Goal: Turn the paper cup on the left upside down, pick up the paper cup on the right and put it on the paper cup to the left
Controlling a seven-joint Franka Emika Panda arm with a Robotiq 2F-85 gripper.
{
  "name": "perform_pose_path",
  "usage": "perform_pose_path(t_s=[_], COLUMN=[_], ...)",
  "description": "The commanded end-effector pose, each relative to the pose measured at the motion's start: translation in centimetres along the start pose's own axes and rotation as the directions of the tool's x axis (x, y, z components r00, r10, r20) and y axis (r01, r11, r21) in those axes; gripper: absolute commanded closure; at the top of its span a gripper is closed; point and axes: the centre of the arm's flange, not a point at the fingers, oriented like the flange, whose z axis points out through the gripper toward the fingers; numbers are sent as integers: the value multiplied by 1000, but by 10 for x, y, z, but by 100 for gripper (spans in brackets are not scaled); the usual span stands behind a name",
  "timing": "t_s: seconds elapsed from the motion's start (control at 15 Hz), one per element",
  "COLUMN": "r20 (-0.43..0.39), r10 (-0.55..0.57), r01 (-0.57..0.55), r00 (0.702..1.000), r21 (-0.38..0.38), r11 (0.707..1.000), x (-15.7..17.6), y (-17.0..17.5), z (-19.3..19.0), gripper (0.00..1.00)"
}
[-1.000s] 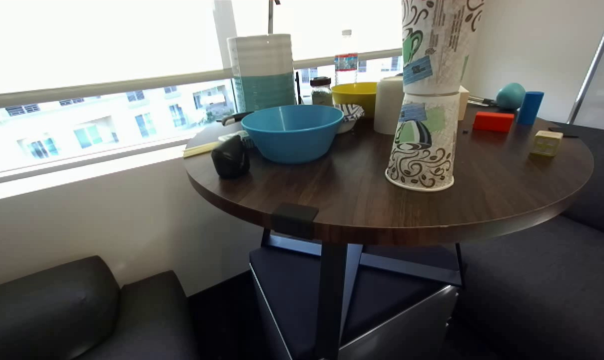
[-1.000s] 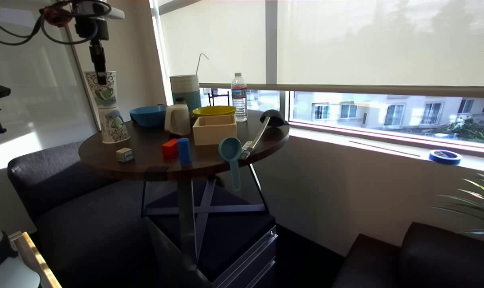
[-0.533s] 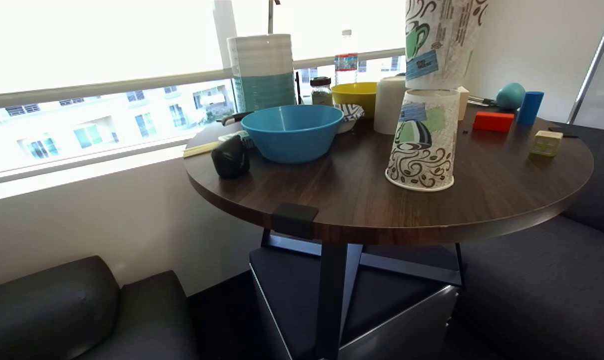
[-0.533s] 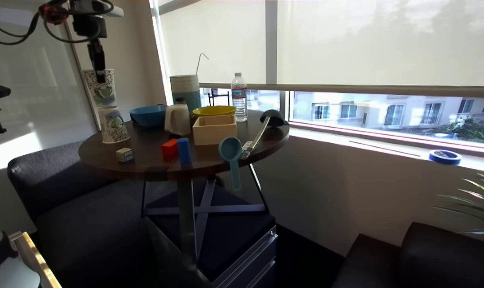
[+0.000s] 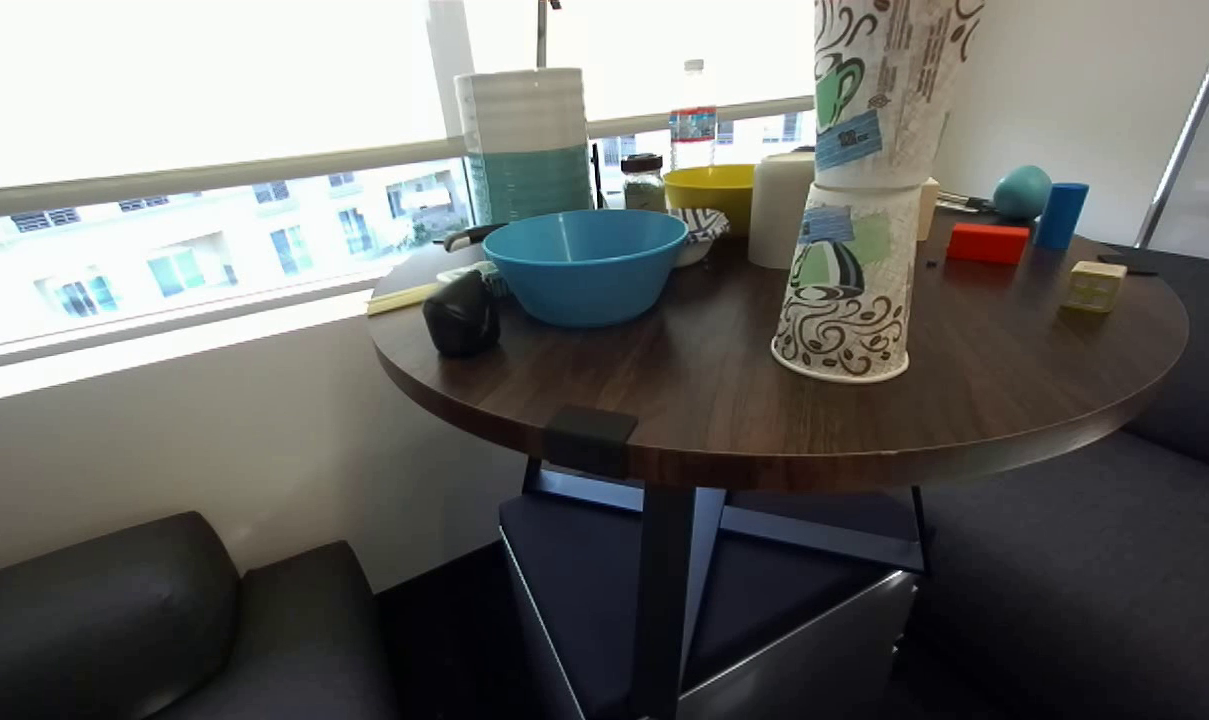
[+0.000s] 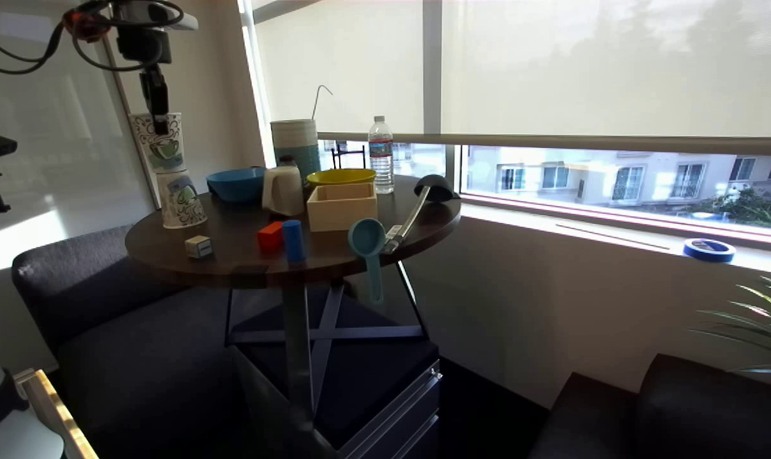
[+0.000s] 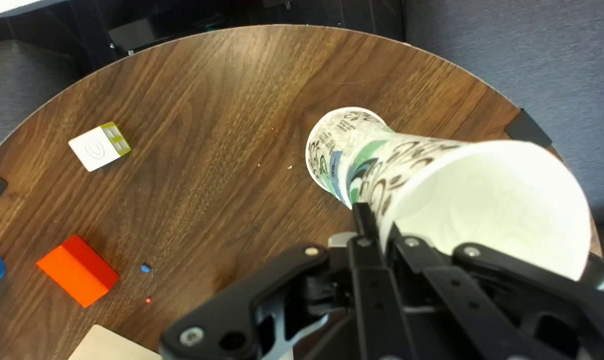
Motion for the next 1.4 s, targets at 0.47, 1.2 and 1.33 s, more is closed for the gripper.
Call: perform_pose_path(t_s=[0.47, 1.2, 1.33], r20=[-26, -47, -110], r10=[-15, -21, -54], r01=[15, 20, 51], r00=[1000, 999, 992], r21=[-5, -31, -35], r11=[1000, 999, 998], x=[0, -4, -9], y=[0, 5, 9], z=[6, 3, -12], gripper=[99, 45, 31])
